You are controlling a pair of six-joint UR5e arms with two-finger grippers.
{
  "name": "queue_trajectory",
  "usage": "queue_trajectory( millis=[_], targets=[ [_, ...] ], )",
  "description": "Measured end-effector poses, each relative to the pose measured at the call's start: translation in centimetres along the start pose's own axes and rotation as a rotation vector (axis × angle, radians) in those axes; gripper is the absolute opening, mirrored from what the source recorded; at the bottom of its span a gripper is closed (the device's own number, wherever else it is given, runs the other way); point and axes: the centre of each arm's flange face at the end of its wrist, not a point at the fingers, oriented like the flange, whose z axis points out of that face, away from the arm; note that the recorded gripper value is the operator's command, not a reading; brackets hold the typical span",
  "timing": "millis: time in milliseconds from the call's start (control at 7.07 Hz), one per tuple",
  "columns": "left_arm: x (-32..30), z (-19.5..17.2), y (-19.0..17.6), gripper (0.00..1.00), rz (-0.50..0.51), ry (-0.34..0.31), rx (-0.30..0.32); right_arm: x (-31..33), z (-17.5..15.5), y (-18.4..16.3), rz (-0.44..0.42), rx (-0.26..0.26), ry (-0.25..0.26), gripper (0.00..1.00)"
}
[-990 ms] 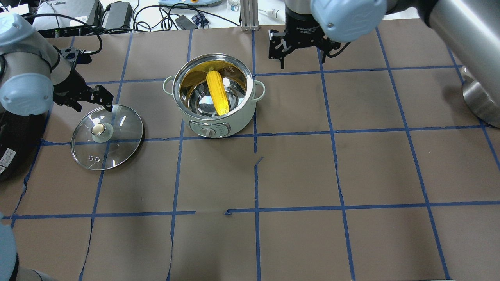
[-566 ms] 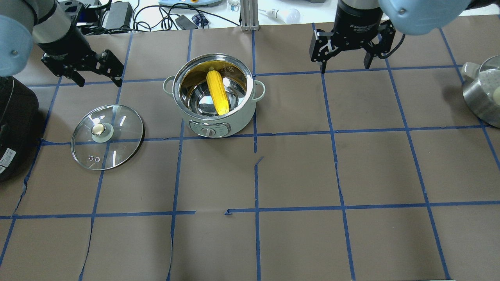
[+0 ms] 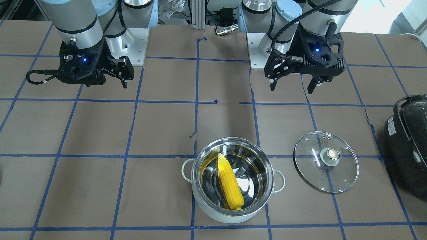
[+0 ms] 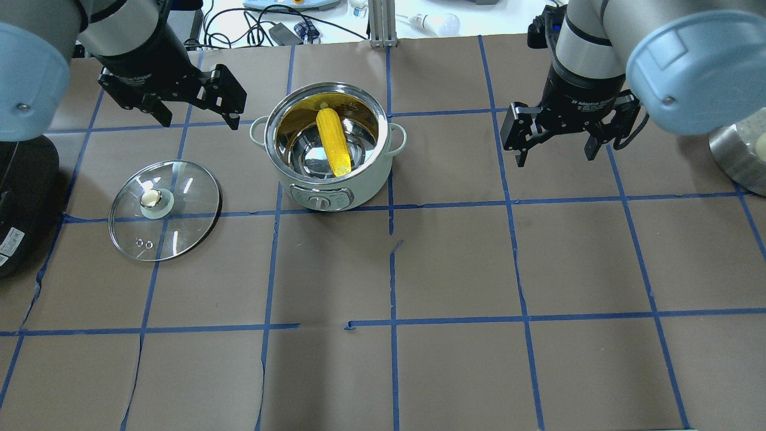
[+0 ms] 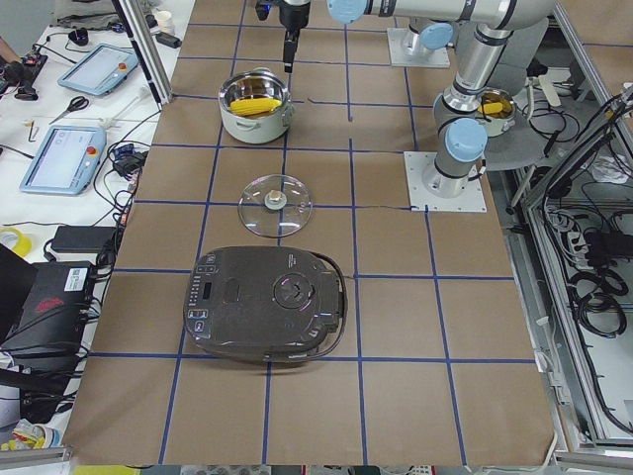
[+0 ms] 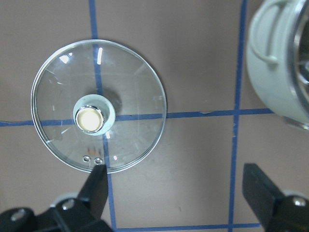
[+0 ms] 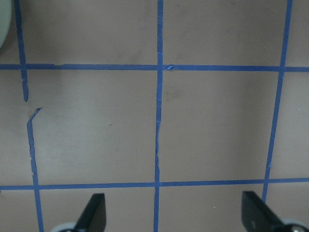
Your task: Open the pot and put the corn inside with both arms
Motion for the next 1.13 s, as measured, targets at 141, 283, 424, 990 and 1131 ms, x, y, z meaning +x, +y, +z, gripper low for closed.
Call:
queue_trajectory(
  millis=[141, 283, 424, 990, 1131],
  targets=[
    [0.3, -0.6, 0.6, 1.00, 0.001, 0.004, 0.003, 0.2, -0.7, 0.6, 0.006, 0.013, -0.001, 1.00],
    [0.5, -0.9, 1.3, 1.00, 0.002, 0.005, -0.002, 0.3, -1.9, 1.3, 0.008, 0.028, -0.002, 1.00],
    [0.5, -1.0, 1.7, 1.00, 0.002, 0.004, -0.004, 0.5, -3.0, 1.9, 0.006, 0.031, -0.002, 1.00],
    [0.5, -1.4, 2.2, 1.00, 0.000, -0.001, -0.001, 0.9, -5.3, 2.3, 0.015, 0.041, -0.005, 1.00],
    [0.5, -1.4, 2.3, 1.00, -0.001, -0.001, 0.000, 0.9, -5.6, 2.4, 0.020, 0.046, -0.005, 1.00]
  ],
)
